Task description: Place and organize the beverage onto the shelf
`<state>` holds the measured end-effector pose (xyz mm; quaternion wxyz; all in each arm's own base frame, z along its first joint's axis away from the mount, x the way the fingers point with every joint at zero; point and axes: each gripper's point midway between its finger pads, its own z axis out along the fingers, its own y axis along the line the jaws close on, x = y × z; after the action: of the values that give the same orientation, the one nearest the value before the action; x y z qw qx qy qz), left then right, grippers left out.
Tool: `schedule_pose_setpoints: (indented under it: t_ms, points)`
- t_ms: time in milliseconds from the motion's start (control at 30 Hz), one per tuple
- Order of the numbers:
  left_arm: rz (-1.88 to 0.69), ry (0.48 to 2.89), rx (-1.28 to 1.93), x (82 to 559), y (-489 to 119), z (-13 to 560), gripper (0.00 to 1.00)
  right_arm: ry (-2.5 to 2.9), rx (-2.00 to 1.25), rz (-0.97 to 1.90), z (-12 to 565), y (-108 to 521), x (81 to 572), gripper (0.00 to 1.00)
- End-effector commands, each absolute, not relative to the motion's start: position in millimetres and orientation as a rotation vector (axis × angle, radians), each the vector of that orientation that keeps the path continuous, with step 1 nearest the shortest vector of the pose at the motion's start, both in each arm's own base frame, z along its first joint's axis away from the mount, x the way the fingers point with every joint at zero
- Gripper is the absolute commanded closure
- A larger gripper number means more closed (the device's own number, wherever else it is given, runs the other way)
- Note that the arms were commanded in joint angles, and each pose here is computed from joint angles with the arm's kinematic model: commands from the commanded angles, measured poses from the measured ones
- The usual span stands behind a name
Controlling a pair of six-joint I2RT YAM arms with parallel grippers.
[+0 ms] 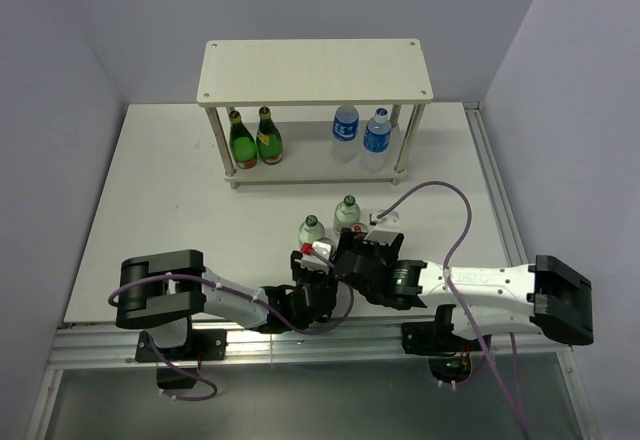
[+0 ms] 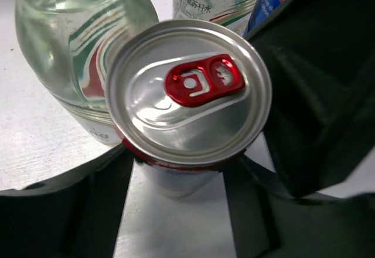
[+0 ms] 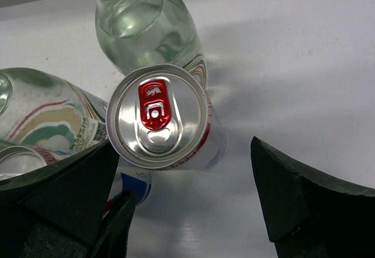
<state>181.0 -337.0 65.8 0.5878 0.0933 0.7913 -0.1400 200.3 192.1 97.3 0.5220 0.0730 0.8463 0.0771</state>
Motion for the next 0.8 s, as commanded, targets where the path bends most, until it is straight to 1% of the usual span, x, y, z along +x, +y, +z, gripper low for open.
schedule_pose_setpoints:
  t_ms: [0,100,167,233,300,333,367,400,433,467,500,533,567,600,633,667,733,767]
  points:
    - [-0.365,1.792,0.114,195.5,-336.8,81.9,0.36,2.043,0.144,0.197,91.9,210.6,200.8,0.0]
    - [-0.358,1.791,0.106,196.1,-332.0,79.8,0.5,2.033,0.16,0.169,87.4,213.5,205.0,0.0]
    - [-0.349,1.795,0.098,196.9,-328.7,77.1,0.62,2.012,0.177,0.16,88.1,214.1,208.2,0.0]
    - [-0.351,1.796,0.093,197.2,-327.0,76.1,0.64,1.998,0.193,0.146,84.9,214.2,211.1,0.0]
    - [-0.35,1.799,0.091,196.7,-324.6,74.4,0.67,1.979,0.212,0.115,81.1,210.7,215.2,0.05]
    - [-0.352,1.8,0.088,196.5,-324.2,74.2,0.74,1.97,0.226,0.109,80.6,210.0,217.1,0.1]
    - [-0.347,1.802,0.088,196.5,-323.3,73.2,0.78,1.955,0.24,0.099,81.5,209.0,219.8,0.14]
    - [-0.347,1.805,0.085,196.2,-322.4,72.7,0.8,1.955,0.242,0.083,76.9,208.2,220.6,0.26]
    - [-0.343,1.808,0.081,196.1,-320.6,72.1,0.86,1.951,0.247,0.077,75.4,207.9,221.2,0.32]
    - [-0.34,1.812,0.081,195.6,-318.1,70.4,0.89,1.944,0.248,0.066,74.3,207.4,222.3,0.42]
    - [-0.343,1.812,0.075,195.3,-316.0,71.8,0.92,1.949,0.239,0.048,69.1,206.7,222.2,0.48]
    - [-0.35,1.814,0.064,194.9,-314.9,71.8,0.98,1.95,0.241,0.047,67.5,207.2,222.6,0.55]
    - [-0.333,1.823,0.072,194.2,-310.4,68.7,1.0,1.953,0.235,0.044,65.6,207.8,222.3,0.74]
    - [-0.341,1.823,0.062,193.5,-309.4,72.1,1.0,1.962,0.231,0.043,63.5,208.6,221.9,0.86]
    - [-0.346,1.825,0.052,192.4,-308.3,72.8,1.0,1.964,0.233,0.045,62.6,208.6,221.7,0.94]
    - [-0.313,1.829,0.06,191.6,-302.7,71.6,1.0,1.968,0.229,0.05,62.0,209.8,221.4,0.96]
    - [-0.33,1.827,0.035,186.8,-305.2,82.7,1.0,1.976,0.22,0.041,60.4,209.4,220.7,1.0]
    - [-0.252,1.827,0.049,185.9,-293.0,81.4,1.0,1.981,0.217,0.042,59.9,209.6,219.8,1.0]
